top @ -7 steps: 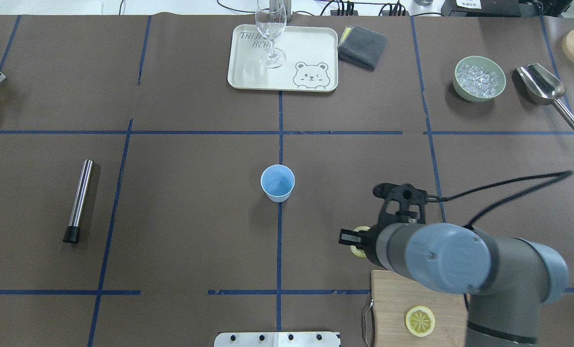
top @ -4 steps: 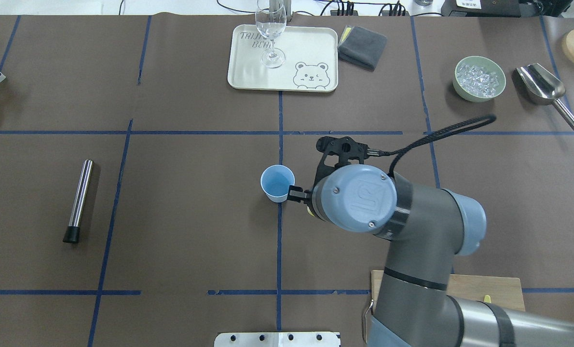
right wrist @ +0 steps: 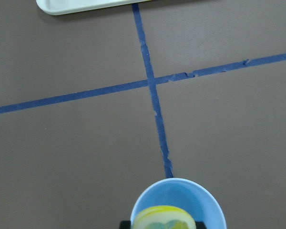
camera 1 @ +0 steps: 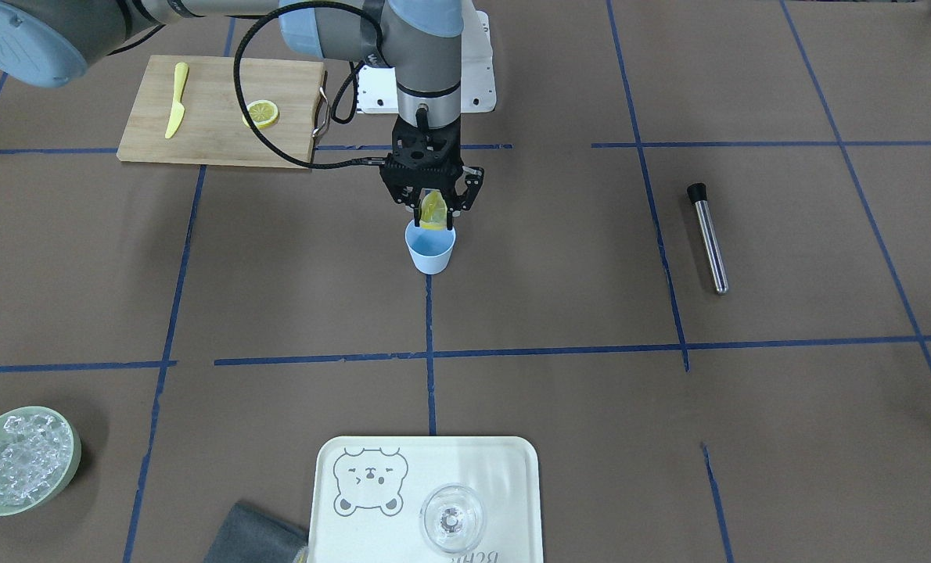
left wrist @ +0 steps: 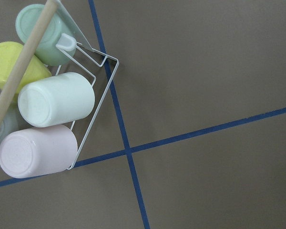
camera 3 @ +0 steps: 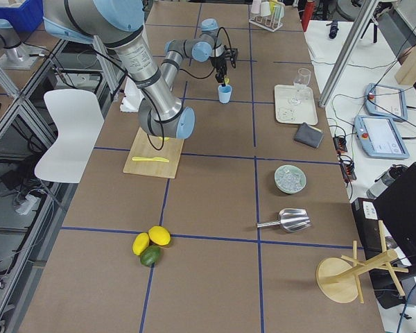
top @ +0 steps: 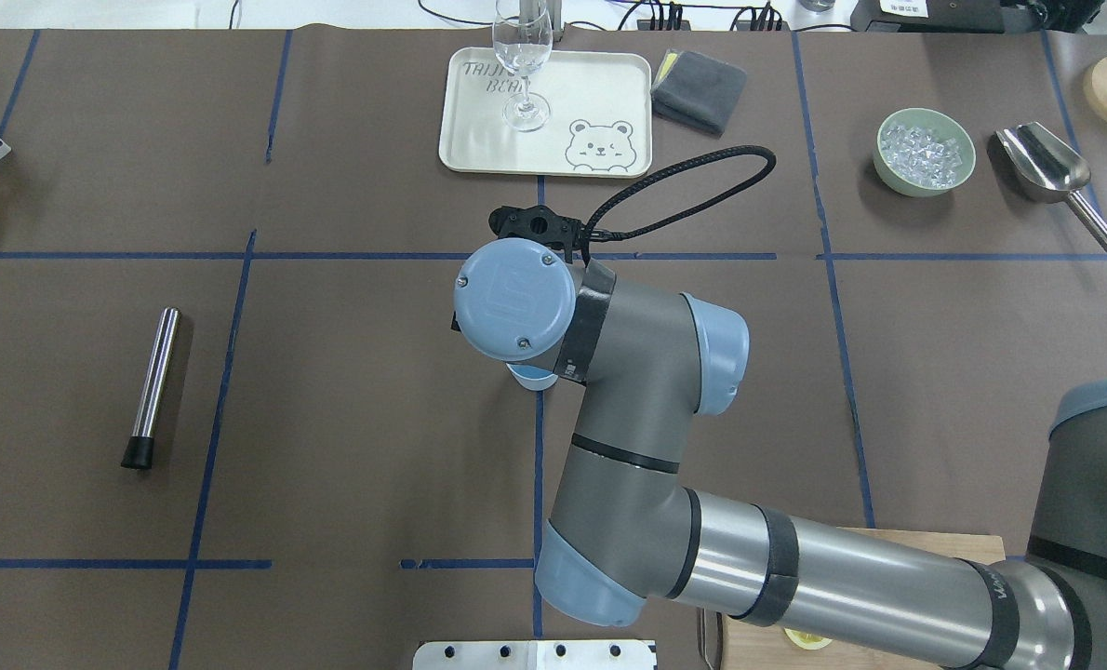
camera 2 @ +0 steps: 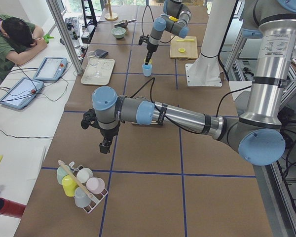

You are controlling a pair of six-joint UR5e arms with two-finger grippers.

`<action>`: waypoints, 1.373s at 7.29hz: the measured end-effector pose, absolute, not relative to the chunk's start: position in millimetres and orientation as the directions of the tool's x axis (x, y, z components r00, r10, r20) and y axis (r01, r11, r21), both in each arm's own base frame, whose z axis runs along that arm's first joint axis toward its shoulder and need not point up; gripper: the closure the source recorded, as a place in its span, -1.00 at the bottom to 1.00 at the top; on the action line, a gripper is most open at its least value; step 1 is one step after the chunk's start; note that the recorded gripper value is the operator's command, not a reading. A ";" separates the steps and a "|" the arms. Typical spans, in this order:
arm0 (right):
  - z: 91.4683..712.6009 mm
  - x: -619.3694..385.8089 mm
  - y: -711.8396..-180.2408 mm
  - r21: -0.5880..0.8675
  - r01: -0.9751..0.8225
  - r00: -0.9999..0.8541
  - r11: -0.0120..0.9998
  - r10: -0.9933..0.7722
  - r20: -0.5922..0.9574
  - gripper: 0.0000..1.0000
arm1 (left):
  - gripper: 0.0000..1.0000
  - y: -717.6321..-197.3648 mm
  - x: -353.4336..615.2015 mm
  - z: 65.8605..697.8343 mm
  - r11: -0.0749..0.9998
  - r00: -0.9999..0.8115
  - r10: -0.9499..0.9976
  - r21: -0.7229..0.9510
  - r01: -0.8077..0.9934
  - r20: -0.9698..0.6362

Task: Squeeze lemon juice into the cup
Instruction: 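Carry the lemon slice over the blue cup and release it inside, then raise the right gripper toward the ice bowl while the left reaches for the muddler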

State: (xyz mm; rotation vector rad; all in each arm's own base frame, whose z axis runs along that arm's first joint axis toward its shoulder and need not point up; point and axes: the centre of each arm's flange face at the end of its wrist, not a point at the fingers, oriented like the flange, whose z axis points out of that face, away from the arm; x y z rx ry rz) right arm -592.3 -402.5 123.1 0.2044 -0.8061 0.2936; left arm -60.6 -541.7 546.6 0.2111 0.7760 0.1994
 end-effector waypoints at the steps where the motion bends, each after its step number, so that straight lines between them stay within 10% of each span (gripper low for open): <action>1: 124.2 -599.4 -406.8 0.072 -0.334 0.650 0.940 0.174 0.740 -0.02 | -1.00 -541.6 -60.7 547.1 0.960 0.697 0.255 0.260 -0.100 -0.670; 5: 136.0 -597.4 -418.8 0.051 -0.317 0.655 0.947 0.180 0.734 -0.18 | -1.00 -541.1 -61.4 547.5 0.960 0.698 0.254 0.260 -0.099 -0.670; 10: 141.6 -594.7 -417.3 0.034 -0.300 0.661 0.953 0.182 0.728 -1.00 | -1.00 -542.5 -61.5 545.4 0.959 0.698 0.256 0.264 -0.099 -0.669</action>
